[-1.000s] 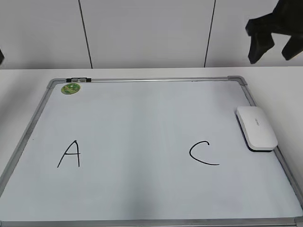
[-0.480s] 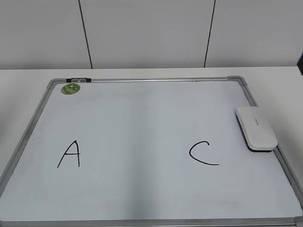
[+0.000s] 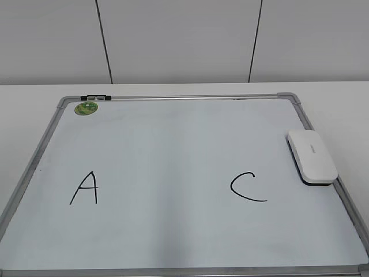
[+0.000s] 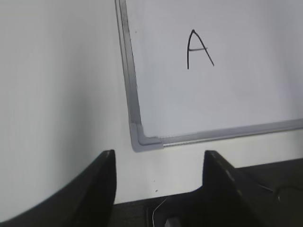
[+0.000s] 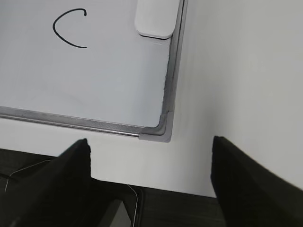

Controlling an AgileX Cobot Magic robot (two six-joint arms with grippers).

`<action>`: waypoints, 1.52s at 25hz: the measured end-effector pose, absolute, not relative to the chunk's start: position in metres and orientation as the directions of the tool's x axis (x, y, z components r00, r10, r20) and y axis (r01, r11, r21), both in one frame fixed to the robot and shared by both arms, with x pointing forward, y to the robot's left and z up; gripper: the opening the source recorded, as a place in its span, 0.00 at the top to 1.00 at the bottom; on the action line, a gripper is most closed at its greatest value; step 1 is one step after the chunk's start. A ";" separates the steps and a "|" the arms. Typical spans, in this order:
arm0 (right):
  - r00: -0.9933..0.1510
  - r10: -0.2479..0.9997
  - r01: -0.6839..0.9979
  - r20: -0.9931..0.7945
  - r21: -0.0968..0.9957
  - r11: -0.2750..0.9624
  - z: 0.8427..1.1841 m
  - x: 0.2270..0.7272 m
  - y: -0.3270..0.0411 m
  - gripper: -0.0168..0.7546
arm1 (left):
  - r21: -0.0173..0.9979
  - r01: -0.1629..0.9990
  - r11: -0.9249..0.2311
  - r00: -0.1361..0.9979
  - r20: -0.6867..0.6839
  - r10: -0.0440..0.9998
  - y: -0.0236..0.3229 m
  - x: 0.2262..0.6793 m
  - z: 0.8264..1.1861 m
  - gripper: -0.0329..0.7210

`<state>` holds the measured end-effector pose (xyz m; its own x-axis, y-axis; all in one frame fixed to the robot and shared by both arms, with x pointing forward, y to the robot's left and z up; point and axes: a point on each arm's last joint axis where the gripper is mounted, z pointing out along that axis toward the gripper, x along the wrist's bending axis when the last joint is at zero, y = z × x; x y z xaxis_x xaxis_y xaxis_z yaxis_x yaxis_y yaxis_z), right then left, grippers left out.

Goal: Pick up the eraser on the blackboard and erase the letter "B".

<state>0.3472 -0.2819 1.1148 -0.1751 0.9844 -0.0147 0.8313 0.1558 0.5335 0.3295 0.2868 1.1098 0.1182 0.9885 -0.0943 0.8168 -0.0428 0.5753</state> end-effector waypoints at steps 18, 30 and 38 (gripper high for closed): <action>-0.141 0.986 0.701 -0.093 0.694 0.166 1.045 0.262 -0.302 0.22 | 0.663 0.745 -0.077 0.117 -0.015 0.993 0.294 0.281 1.051 0.43; -0.140 0.986 0.693 -0.094 0.702 0.165 1.043 0.264 -0.302 0.22 | 0.671 0.738 -0.078 0.114 -0.009 0.993 0.295 0.283 1.048 0.42; -0.139 0.986 0.692 -0.093 0.703 0.163 1.043 0.264 -0.302 0.22 | 0.671 0.738 -0.079 0.114 -0.008 0.993 0.295 0.283 1.048 0.42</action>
<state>0.2643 -0.3015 1.0434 -0.1385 0.9860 -0.0927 0.6923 0.1634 0.7029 0.2830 0.2948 1.0484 0.1136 0.9935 -0.0082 0.7375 -0.0788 0.6707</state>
